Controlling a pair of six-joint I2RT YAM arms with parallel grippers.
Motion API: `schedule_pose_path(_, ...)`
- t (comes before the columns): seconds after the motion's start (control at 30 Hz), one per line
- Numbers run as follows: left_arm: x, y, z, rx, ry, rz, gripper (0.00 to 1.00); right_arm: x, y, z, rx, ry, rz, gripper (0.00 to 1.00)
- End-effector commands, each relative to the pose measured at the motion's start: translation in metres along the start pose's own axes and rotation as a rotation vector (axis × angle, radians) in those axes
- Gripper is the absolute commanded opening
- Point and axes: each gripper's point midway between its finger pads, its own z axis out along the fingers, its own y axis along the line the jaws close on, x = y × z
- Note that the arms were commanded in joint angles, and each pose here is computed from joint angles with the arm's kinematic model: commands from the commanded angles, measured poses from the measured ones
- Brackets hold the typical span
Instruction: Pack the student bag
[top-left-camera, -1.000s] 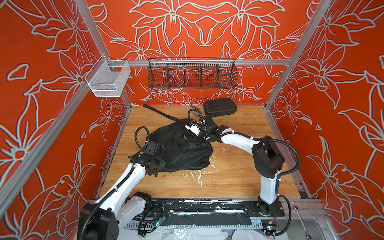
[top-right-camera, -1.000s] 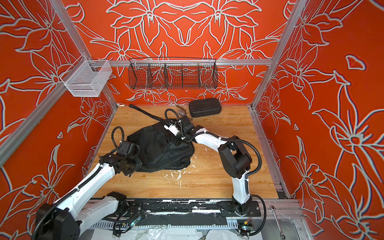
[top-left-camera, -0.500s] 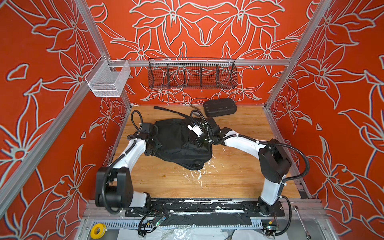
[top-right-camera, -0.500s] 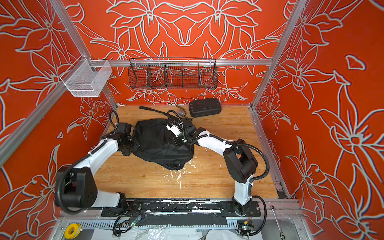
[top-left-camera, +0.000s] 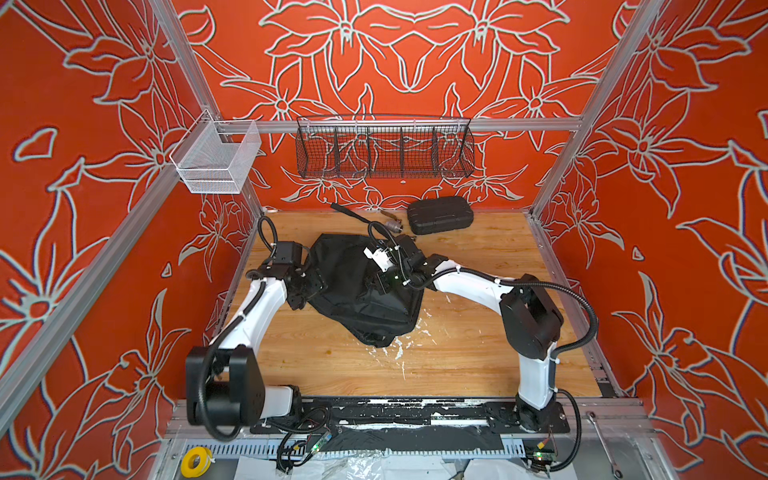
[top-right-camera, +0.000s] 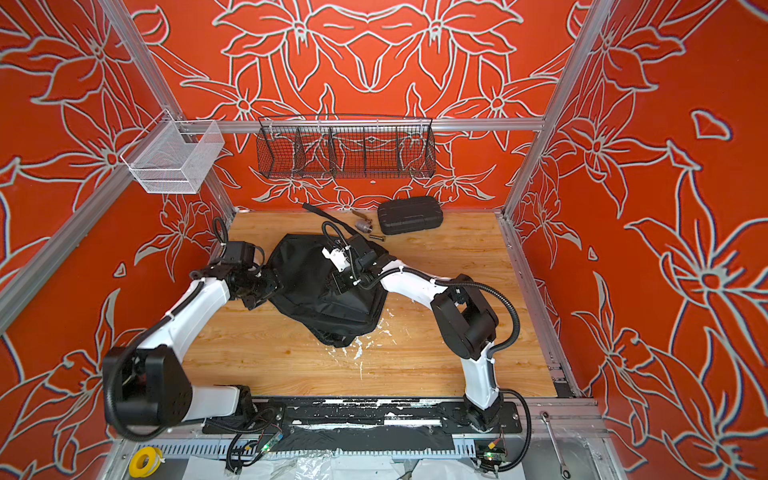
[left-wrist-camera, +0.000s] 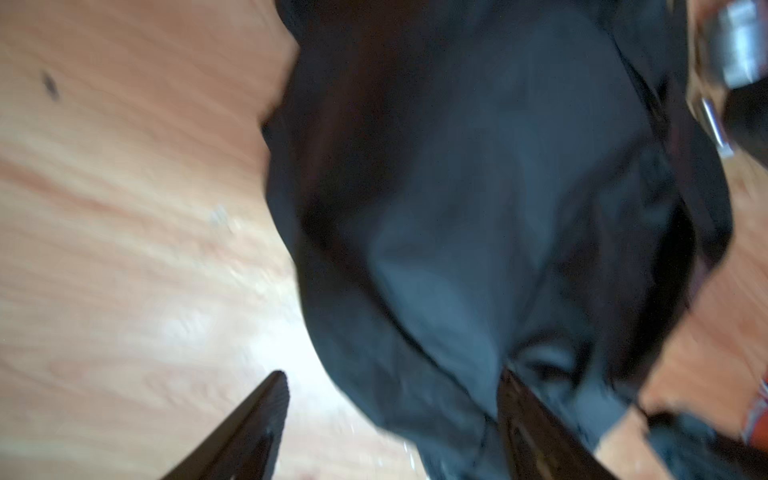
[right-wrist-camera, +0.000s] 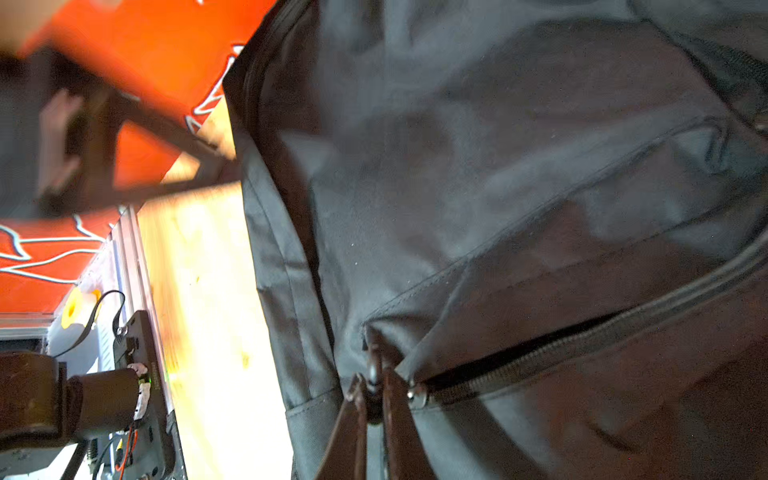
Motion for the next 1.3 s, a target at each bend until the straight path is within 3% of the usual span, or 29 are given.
schedule_pose_path(0.0, 0.040, -0.008, -0.003, 0.054, 0.055, -0.083, 0.87, -0.007, 0.002, 0.003, -0.003, 0.004, 0.020, 0.00)
schedule_pose_path(0.17, 0.089, -0.013, 0.010, 0.097, 0.085, -0.161, 0.90, -0.009, 0.003, 0.004, -0.011, 0.001, 0.024, 0.00)
schedule_pose_path(0.37, 0.117, -0.022, 0.042, 0.126, 0.123, -0.203, 0.89, -0.003, 0.002, 0.004, -0.006, 0.019, 0.028, 0.00)
schedule_pose_path(0.67, 0.105, -0.044, 0.059, 0.147, 0.072, -0.187, 0.82, 0.001, 0.000, 0.001, 0.009, 0.026, 0.036, 0.00)
schedule_pose_path(0.93, 0.101, -0.026, 0.071, 0.082, 0.013, -0.215, 0.79, 0.001, 0.001, 0.000, 0.004, 0.032, 0.034, 0.00)
schedule_pose_path(1.0, 0.103, -0.027, 0.077, 0.079, 0.030, -0.203, 0.69, 0.002, 0.001, 0.000, 0.006, 0.034, 0.033, 0.00)
schedule_pose_path(1.17, 0.112, -0.027, 0.083, 0.087, 0.077, -0.184, 0.17, 0.002, -0.007, -0.004, 0.040, 0.026, 0.049, 0.00)
schedule_pose_path(1.27, 0.117, -0.017, 0.082, 0.058, 0.081, -0.184, 0.00, -0.005, -0.011, -0.009, 0.033, -0.005, 0.082, 0.00)
